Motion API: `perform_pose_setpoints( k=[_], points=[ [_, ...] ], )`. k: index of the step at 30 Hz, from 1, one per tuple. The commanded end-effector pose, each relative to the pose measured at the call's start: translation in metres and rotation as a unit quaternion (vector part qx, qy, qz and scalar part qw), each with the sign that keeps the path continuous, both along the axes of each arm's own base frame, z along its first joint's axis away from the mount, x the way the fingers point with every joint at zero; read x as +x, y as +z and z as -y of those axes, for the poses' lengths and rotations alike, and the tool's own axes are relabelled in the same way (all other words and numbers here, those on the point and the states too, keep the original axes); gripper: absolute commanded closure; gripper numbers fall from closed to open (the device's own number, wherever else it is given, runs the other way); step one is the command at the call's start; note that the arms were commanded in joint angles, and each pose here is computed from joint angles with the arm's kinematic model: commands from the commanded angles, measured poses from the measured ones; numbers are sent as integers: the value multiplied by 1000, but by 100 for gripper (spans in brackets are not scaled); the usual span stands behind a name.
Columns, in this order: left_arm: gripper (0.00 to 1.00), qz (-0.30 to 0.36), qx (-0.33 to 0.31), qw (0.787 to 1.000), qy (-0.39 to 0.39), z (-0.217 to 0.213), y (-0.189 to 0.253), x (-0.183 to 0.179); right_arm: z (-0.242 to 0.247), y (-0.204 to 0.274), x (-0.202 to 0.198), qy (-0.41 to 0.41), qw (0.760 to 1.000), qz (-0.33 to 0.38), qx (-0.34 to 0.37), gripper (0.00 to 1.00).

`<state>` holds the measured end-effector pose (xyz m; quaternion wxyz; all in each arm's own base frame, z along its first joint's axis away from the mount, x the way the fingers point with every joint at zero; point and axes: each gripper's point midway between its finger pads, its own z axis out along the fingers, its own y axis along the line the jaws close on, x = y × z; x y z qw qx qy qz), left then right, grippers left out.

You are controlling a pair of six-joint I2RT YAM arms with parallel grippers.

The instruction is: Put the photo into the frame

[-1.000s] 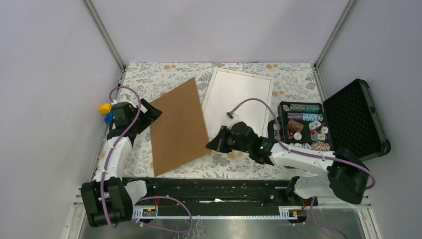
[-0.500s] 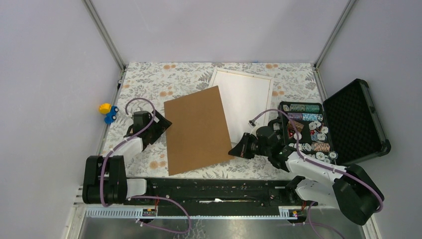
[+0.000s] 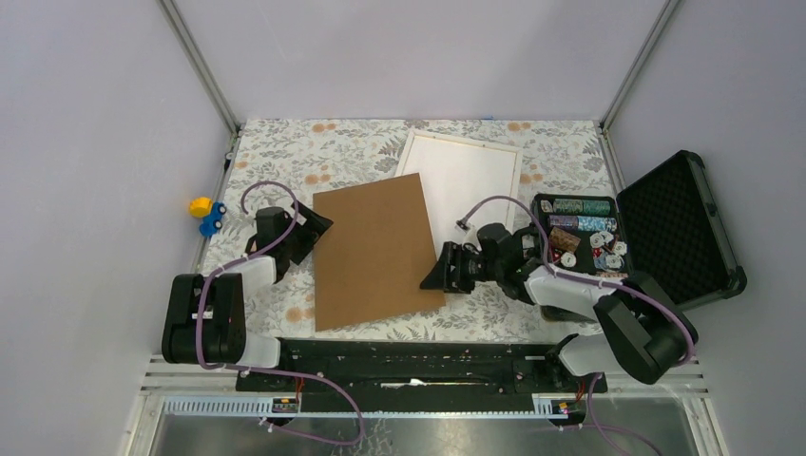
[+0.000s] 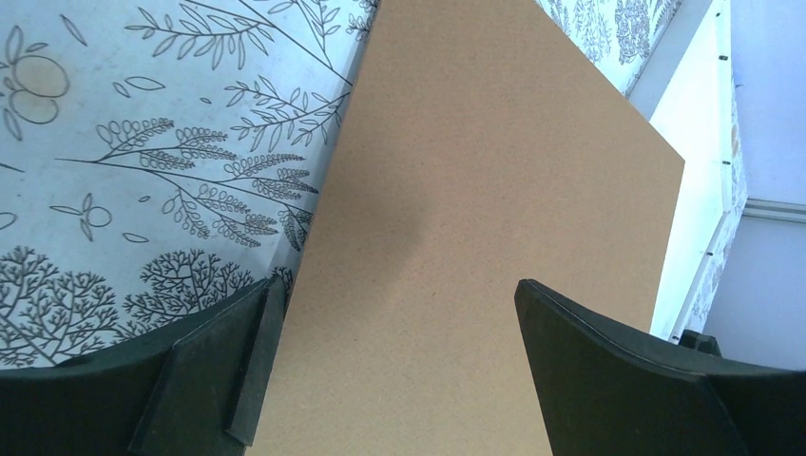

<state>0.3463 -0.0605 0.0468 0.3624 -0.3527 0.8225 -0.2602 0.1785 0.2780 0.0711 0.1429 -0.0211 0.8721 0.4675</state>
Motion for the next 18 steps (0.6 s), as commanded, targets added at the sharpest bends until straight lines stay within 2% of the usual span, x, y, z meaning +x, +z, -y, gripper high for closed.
perform_pose_setpoints(
  k=[1,6,11,15,18],
  points=[
    [1,-31,0,999,-10,3,-12,-19,-27,41,35,35,995,73,54,32],
    [1,-23,-5,1000,-15,5,-10,-17,-53,55,66,36,991,93,93,32],
    [1,-19,-11,1000,-17,8,-9,-16,-80,62,92,36,986,84,137,37],
    [1,-8,-4,1000,-19,6,0,-13,-87,64,100,37,987,70,140,58],
    [1,8,13,1000,-23,3,19,-11,-72,70,103,12,991,78,106,67]
  ],
)
